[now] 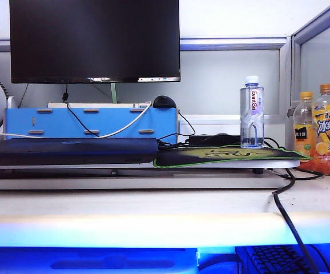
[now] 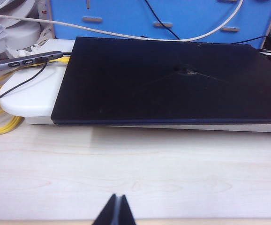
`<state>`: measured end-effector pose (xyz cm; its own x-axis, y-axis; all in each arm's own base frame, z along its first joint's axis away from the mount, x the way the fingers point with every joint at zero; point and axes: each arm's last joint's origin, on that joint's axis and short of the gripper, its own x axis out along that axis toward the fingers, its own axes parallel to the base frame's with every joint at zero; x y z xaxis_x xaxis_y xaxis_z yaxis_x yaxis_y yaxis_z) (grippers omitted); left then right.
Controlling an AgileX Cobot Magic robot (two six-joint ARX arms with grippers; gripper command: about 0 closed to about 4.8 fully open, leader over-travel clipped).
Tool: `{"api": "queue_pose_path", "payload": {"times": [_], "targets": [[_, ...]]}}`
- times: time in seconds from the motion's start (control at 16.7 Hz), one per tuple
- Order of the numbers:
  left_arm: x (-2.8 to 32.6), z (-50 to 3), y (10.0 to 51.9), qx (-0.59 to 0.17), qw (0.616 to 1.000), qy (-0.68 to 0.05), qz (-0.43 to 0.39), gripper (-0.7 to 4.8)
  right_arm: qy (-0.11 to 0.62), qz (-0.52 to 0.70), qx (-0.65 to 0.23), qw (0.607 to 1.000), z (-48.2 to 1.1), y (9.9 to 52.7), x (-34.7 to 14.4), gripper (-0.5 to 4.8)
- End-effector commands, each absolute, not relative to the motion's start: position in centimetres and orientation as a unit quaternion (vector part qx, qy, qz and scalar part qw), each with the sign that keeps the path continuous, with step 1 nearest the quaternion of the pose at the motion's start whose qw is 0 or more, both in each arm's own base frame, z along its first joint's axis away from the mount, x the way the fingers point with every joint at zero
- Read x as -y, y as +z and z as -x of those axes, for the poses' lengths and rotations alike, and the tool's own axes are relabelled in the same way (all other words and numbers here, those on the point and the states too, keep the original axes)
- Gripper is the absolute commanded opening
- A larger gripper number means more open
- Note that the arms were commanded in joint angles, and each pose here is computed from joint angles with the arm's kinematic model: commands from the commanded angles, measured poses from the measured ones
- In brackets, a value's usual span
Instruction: Pick up the mineral water bottle and place it on the laptop.
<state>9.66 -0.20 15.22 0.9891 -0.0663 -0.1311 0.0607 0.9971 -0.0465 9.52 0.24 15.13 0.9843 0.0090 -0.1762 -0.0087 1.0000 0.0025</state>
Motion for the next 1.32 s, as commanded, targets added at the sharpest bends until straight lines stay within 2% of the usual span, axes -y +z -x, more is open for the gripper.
{"api": "queue_pose_path", "payload": {"times": [0.06,1.14,1.2,1.32], "targets": [[0.21,-9.66,15.36,-0.061,0.997,-0.034,0.021,-0.02,0.004,-0.001,-0.093,0.996,-9.54,14.94,-0.25,-0.01],[0.21,-9.66,15.36,-0.061,0.997,-0.034,0.021,-0.02,0.006,-0.021,-0.071,0.997,-9.6,15.38,-0.27,-0.01],[0.21,-9.66,15.36,-0.061,0.997,-0.034,0.021,-0.02,0.016,-0.044,-0.076,0.996,-9.58,15.34,-0.34,-0.01],[0.21,-9.66,15.36,-0.061,0.997,-0.034,0.021,-0.02,0.088,-0.084,-0.074,0.99,-9.48,15.78,-0.79,0.0]]}}
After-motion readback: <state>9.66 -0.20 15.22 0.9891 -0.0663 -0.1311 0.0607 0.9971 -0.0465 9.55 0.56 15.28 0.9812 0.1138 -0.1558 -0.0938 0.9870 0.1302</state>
